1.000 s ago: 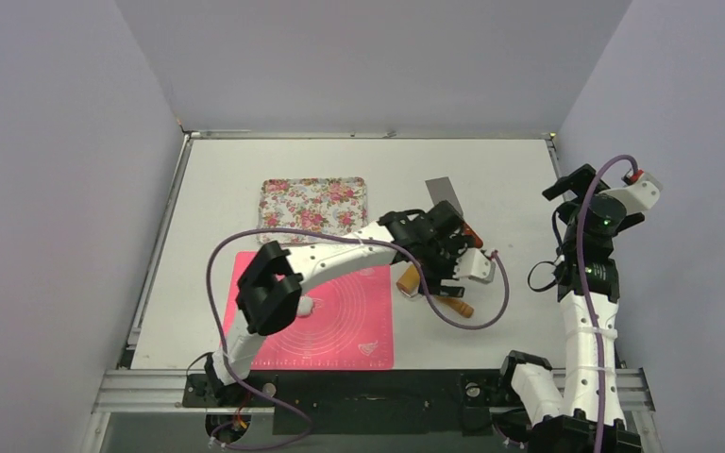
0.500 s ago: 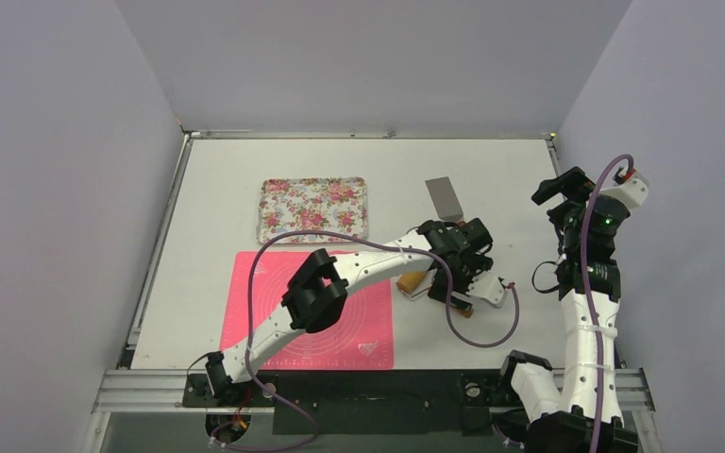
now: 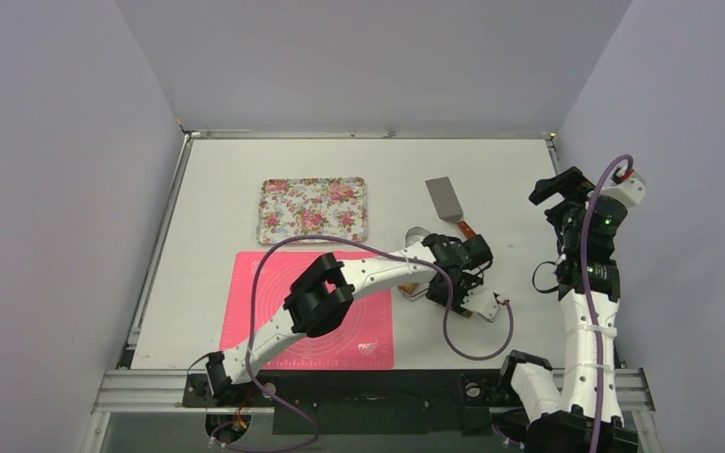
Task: Roll out the dumpling wrappers from the dough
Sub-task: Pick up the rolling pin from the center of the board.
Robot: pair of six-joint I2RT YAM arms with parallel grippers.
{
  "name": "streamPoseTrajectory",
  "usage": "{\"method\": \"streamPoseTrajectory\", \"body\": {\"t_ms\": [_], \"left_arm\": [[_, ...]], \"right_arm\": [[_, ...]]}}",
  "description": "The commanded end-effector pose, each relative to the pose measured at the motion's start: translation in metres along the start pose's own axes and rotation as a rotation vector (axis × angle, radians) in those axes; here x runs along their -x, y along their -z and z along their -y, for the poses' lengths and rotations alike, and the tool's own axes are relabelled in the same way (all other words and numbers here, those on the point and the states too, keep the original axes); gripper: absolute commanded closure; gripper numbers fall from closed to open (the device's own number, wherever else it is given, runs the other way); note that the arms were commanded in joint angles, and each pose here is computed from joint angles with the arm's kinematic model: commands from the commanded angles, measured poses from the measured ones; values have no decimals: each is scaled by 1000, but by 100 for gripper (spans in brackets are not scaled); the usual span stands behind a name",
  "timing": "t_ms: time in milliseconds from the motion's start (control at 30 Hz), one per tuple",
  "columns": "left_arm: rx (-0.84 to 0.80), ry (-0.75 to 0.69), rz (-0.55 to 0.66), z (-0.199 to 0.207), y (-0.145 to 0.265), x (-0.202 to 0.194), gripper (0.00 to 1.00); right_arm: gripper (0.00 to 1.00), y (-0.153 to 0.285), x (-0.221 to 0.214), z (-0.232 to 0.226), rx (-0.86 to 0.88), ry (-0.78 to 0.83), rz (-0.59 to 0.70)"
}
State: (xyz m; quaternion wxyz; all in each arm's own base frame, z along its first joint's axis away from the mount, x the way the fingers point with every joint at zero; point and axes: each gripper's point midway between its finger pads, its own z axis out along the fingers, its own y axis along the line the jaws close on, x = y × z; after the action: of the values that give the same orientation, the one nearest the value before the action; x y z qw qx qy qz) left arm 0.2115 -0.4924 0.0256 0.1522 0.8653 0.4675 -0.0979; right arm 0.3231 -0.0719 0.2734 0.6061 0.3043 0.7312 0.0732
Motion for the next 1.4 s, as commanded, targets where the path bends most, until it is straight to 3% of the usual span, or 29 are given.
{"method": "streamPoseTrajectory", "body": {"t_ms": [0, 33, 100, 267, 467, 600, 900, 1133, 1367], "left_arm": [[59, -50, -55, -3, -21, -1, 75], [66, -58, -60, -3, -20, 1, 94], [80, -50, -53, -3, -19, 3, 100], [161, 28, 13, -12, 1, 14, 100], [312, 320, 281, -58, 94, 43, 100], [363, 518, 432, -89, 146, 28, 100], [353, 753, 574, -104, 183, -7, 100], [404, 748, 613, -110, 222, -17, 100], [393, 764, 652, -106, 236, -14, 100]], "right_arm": [[6, 3, 9, -8, 38, -11, 37], [6, 4, 9, -9, 39, -11, 38], [6, 6, 11, -10, 44, -14, 41], [6, 12, 21, -17, 59, -26, 59], [6, 19, 33, -41, 135, -64, 29], [6, 20, 26, -63, 232, -119, -47], [5, 21, -37, -74, 321, -175, -258], [7, 44, -85, -142, 541, -179, -373], [21, 31, -86, -147, 545, -277, -345]]}}
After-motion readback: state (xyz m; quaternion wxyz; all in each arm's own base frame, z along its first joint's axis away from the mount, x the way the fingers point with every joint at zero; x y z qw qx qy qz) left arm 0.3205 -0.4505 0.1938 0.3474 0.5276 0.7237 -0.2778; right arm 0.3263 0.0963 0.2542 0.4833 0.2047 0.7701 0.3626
